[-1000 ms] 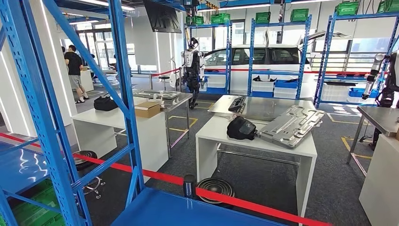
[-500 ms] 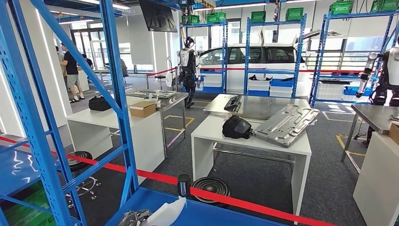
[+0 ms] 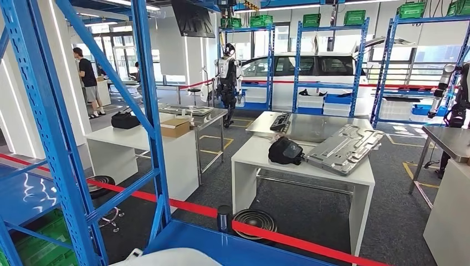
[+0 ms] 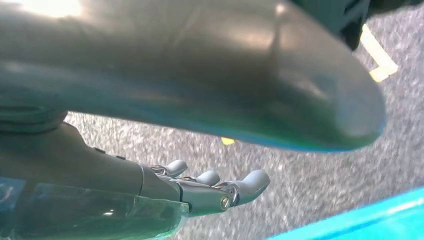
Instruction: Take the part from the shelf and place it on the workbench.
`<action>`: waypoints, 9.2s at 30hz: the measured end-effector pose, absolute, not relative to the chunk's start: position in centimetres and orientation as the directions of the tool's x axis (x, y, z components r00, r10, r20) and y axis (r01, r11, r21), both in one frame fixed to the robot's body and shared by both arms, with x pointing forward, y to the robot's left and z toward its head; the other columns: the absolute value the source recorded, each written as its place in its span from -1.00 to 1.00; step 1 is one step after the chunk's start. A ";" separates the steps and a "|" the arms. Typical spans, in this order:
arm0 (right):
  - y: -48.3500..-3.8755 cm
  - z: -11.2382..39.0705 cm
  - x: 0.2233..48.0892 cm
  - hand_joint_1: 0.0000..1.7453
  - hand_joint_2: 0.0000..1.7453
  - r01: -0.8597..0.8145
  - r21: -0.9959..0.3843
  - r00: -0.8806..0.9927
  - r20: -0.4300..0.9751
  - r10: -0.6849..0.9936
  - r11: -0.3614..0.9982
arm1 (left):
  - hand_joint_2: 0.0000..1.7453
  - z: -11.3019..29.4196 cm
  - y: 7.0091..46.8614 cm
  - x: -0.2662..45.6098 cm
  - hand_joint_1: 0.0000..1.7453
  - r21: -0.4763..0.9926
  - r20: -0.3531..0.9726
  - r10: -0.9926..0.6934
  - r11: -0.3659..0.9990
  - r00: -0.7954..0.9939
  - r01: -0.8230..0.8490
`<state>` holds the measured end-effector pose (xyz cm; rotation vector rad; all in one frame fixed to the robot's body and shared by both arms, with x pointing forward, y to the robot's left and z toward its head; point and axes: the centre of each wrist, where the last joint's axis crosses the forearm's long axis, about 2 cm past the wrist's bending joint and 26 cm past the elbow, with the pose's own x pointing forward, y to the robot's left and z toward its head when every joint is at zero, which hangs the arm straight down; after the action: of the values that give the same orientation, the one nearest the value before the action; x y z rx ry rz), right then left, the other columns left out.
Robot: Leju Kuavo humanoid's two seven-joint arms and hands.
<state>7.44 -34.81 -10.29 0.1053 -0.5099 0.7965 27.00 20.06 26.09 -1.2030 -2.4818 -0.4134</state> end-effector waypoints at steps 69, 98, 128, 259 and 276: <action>-36.6 -10.0 7.7 -1.00 -1.00 -0.659 -0.073 0.668 0.401 0.627 0.748 | 1.00 26.2 15.9 23.2 0.50 0.163 0.424 0.825 0.335 -0.373 0.928; -37.1 -9.9 7.8 -1.00 -1.00 -0.695 -0.070 0.631 0.418 0.654 0.715 | 1.00 26.7 15.0 23.2 0.50 0.221 0.458 0.804 0.310 -0.379 0.925; -37.1 -9.9 7.9 -1.00 -1.00 -0.725 -0.077 0.601 0.413 0.684 0.684 | 1.00 27.0 13.2 22.9 0.50 0.205 0.503 0.831 0.151 -0.236 0.967; -36.5 -11.0 0.3 -1.00 -1.00 -0.507 0.044 0.850 0.186 0.492 0.861 | 1.00 25.1 10.6 22.7 0.50 0.185 0.621 0.771 0.032 -0.142 0.982; -36.7 -10.9 0.0 -1.00 -1.00 -0.510 0.063 0.852 0.176 0.494 0.858 | 1.00 25.0 10.6 23.4 0.50 0.205 0.635 0.758 0.022 -0.151 0.978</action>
<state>-0.01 -36.69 -10.93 0.1090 -0.1556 0.5294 23.38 10.62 24.98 -1.7733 -1.9586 -0.8756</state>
